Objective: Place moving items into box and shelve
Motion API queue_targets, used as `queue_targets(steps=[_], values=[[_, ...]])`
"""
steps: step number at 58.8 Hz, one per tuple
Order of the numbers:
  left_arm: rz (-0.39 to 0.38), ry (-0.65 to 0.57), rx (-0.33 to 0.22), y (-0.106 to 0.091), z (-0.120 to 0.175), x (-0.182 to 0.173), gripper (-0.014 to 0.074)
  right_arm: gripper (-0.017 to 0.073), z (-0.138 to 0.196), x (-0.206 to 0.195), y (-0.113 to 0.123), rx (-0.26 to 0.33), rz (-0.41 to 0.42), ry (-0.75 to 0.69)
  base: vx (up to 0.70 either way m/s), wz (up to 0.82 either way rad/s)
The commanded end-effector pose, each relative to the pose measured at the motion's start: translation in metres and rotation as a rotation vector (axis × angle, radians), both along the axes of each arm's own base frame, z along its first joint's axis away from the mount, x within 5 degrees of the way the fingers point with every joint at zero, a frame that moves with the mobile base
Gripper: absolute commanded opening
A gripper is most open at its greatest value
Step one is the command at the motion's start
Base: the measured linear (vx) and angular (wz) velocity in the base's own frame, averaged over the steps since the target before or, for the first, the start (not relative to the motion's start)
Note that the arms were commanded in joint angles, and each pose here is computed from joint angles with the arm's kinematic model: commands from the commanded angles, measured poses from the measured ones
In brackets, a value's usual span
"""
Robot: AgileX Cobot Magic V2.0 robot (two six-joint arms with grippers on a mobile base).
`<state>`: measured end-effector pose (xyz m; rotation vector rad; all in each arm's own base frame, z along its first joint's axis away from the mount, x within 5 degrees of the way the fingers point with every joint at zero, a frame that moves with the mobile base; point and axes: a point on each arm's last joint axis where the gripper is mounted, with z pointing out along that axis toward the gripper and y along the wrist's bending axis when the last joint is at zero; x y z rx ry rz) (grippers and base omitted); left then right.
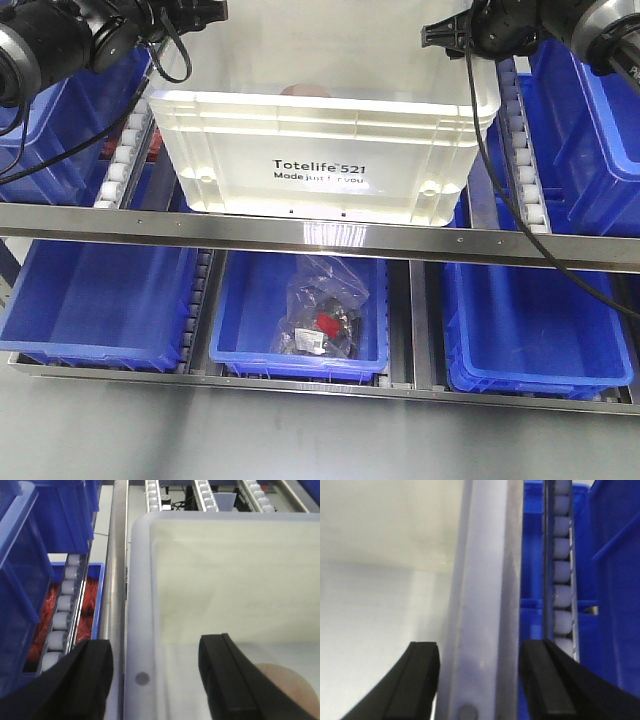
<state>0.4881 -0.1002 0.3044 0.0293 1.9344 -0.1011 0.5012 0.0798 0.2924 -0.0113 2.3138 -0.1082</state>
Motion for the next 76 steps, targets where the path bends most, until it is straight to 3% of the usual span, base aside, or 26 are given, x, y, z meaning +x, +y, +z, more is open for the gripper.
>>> queue_targets(steps=[1,12,39,61,76], values=[[-0.035,-0.16,-0.032,-0.001,0.055,-0.014,0.0503,0.0461,0.057,-0.007,-0.009,-0.043,0.016,-0.207,0.0,0.0],[-0.049,-0.184,-0.039,-0.003,0.059,-0.015,0.0503,0.046,0.058,-0.007,-0.012,-0.095,0.013,-0.211,0.0,0.0],[-0.019,-0.155,-0.024,0.001,0.063,-0.019,0.0503,0.0523,0.059,-0.007,-0.01,-0.007,-0.032,-0.227,0.0,0.0],[-0.025,-0.184,-0.031,0.002,0.073,-0.024,0.0503,0.0532,0.084,-0.014,-0.01,0.01,-0.013,-0.326,0.0,0.0],[-0.022,-0.18,-0.032,0.002,0.073,-0.024,0.0503,0.0532,0.084,-0.017,-0.012,0.006,-0.028,-0.297,0.0,0.0]])
